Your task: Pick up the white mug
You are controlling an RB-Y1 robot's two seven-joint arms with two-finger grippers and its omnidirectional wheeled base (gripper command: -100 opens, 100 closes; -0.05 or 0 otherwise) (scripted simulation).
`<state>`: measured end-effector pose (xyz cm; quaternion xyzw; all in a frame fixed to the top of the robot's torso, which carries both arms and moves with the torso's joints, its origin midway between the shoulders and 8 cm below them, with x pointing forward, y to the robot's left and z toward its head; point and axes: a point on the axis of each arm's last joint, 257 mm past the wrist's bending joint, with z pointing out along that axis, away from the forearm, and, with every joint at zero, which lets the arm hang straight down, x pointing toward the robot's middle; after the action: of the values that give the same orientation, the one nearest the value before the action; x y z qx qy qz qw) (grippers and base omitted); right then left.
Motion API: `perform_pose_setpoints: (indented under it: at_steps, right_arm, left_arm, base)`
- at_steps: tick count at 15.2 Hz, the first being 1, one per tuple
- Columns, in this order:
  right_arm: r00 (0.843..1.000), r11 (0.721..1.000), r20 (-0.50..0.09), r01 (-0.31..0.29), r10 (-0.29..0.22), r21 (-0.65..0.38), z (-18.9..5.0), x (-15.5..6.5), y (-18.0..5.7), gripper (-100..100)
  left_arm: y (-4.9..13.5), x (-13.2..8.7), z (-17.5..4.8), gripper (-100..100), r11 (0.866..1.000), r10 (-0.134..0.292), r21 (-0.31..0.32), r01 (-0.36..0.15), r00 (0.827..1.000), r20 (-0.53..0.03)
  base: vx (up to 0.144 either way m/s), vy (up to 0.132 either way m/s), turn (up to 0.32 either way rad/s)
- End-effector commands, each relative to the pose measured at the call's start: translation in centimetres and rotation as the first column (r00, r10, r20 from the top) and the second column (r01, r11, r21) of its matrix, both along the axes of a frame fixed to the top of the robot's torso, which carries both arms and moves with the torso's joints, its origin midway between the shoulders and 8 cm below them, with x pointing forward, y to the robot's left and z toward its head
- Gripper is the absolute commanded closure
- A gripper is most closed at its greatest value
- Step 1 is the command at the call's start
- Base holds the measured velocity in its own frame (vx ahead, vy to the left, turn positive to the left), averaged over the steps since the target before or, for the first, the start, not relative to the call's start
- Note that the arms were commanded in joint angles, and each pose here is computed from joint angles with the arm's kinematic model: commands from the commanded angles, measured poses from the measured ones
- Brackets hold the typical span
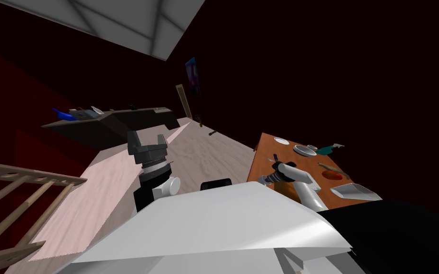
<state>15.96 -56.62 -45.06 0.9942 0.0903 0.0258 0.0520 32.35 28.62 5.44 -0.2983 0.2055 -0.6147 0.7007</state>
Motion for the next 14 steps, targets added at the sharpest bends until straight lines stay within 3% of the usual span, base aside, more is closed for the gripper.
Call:
perform_pose_setpoints:
  at_steps: [1,7,14]
  right_arm:
    - [0.998,0.998,-0.039,0.045,-0.044,0.043,-0.3,-1.5,0.6,-100]
    - [0.988,0.986,-0.108,0.122,-0.110,0.109,-0.7,-3.8,1.7,-100]
    - [0.991,0.990,-0.093,0.104,-0.095,0.100,-2.4,-3.5,2.0,-100]
  left_arm:
    - [0.0,0.0,0.0,0,1.000,0.000,0.000,0.000,1.000,0.000]
    - [0.0,0.0,0.0,0,1.000,0.000,0.000,0.000,1.000,0.000]
    - [0.0,0.0,0.0,0,1.000,0.000,0.000,0.000,1.000,0.000]
  base:
    - [0.082,-0.019,-0.019]
    - [0.067,-0.015,-0.015]
    - [0.010,-0.009,-0.020]
